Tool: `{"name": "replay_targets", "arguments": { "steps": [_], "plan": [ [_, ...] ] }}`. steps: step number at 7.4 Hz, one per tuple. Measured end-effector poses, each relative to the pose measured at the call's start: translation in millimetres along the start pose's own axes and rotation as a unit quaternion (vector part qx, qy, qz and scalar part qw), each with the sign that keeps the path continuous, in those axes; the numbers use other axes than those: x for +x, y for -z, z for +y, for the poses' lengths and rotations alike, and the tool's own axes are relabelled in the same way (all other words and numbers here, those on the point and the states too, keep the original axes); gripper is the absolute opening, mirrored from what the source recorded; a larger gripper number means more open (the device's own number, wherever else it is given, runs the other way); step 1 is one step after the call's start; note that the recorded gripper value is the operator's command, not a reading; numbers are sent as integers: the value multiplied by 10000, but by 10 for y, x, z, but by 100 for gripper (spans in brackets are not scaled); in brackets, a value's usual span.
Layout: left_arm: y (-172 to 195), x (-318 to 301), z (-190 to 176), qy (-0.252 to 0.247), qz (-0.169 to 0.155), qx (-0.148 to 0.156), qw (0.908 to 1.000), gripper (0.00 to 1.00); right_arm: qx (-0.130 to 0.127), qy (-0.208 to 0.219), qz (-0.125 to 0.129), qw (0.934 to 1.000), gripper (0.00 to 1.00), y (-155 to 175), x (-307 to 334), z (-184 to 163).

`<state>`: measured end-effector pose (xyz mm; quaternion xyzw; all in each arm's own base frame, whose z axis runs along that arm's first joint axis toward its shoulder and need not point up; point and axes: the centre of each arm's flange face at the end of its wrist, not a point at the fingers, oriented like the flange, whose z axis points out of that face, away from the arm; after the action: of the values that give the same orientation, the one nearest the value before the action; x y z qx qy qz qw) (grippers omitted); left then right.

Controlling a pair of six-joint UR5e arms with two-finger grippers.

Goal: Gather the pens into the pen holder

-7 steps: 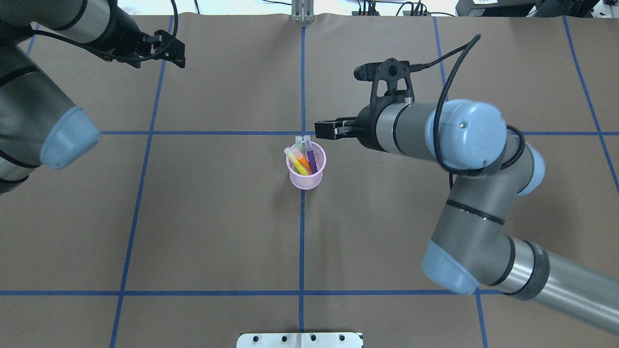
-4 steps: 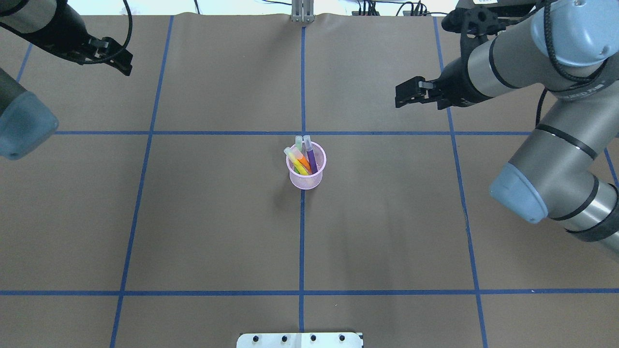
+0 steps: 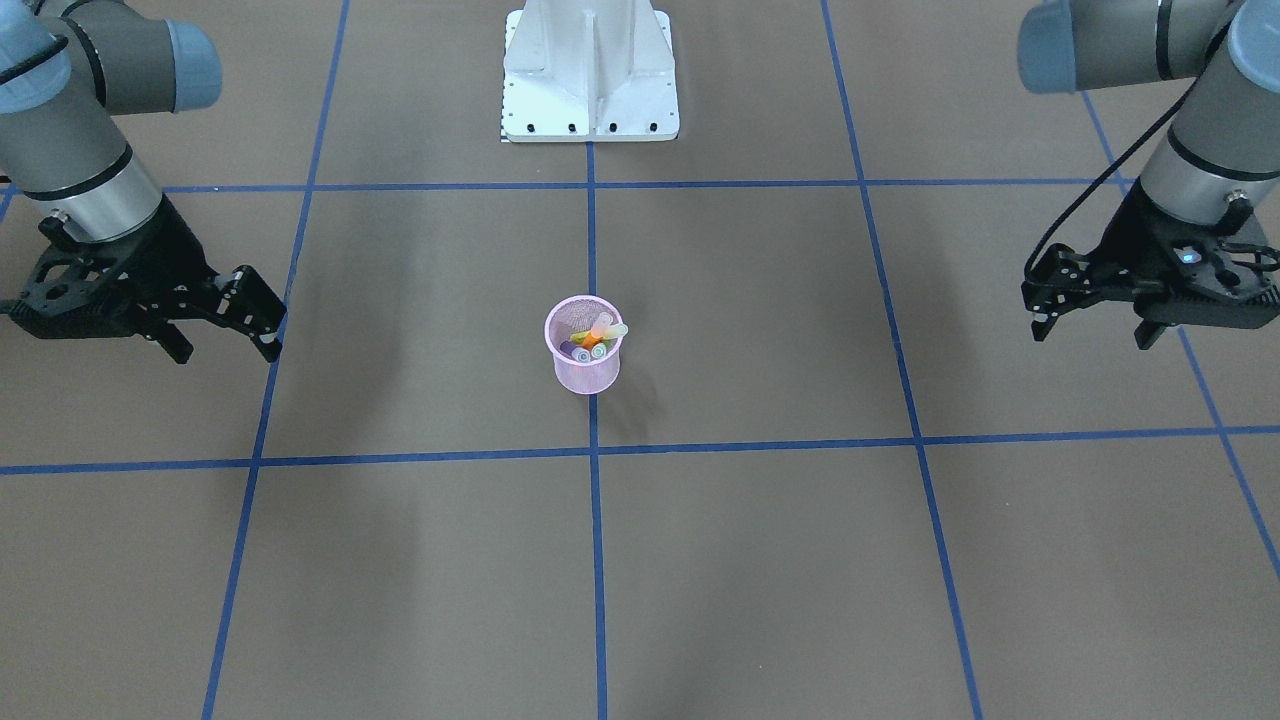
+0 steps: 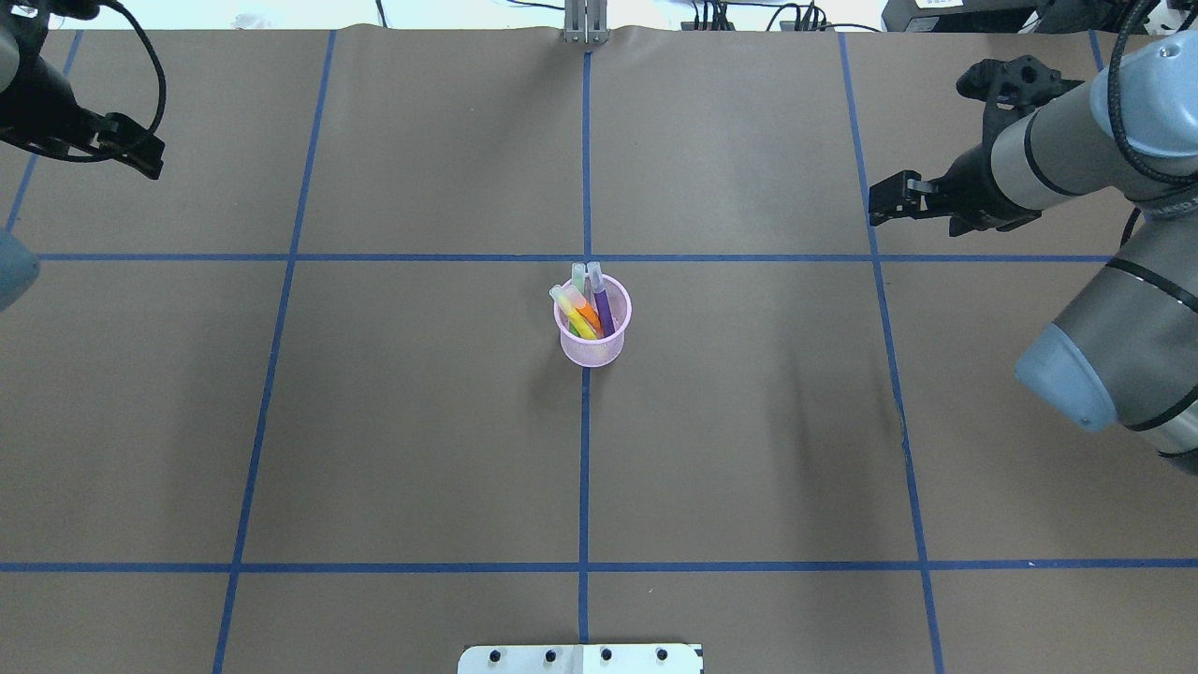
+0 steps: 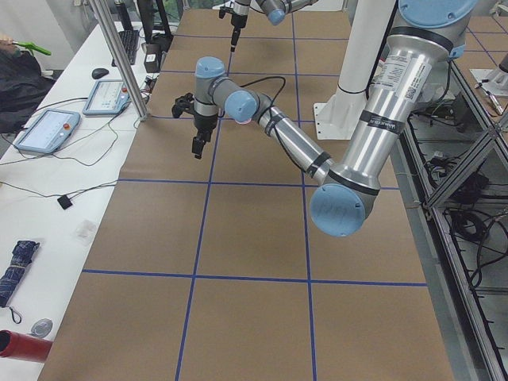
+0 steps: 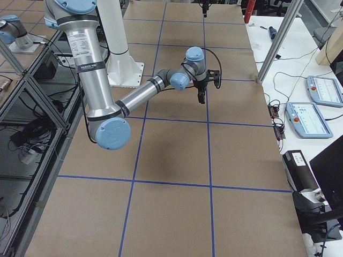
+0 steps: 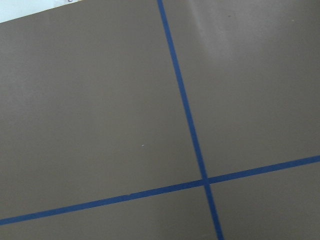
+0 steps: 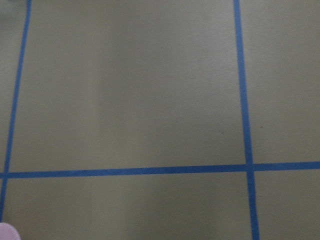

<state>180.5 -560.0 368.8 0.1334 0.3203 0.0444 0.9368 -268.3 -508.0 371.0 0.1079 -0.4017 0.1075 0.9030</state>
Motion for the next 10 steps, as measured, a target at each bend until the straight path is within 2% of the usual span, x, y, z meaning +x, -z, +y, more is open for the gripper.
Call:
{"name": "replay_targets", "arguments": {
  "steps": [1,2,3,4,5,7,9,10],
  "plan": [
    [-199,-195,78,59,-153,-43,9999,100,96,-68,289,9995,100,-105,290,-9],
    [-377,-419,216,152,-288,-165,9993,100,175,40,534,9984,100,-155,599,-99],
    [-432,-660,300,125,-374,-238,9989,100,140,268,662,9974,100,-134,915,-246],
    [-402,-963,368,-59,-367,-320,9988,100,-43,410,658,9970,100,-70,1320,-437],
    [-338,-1291,452,-178,-220,-428,9987,100,-280,506,569,9967,100,17,1863,-671],
    [-173,-1990,669,-81,47,-502,9987,100,-588,805,337,9944,100,208,2995,-923],
    [-175,-2747,941,-188,76,-604,9980,100,-757,521,75,9957,100,327,3712,-747],
    [-241,-2996,1061,-174,162,-683,9974,100,-797,343,24,9962,100,367,3956,-601]
  ]
}}
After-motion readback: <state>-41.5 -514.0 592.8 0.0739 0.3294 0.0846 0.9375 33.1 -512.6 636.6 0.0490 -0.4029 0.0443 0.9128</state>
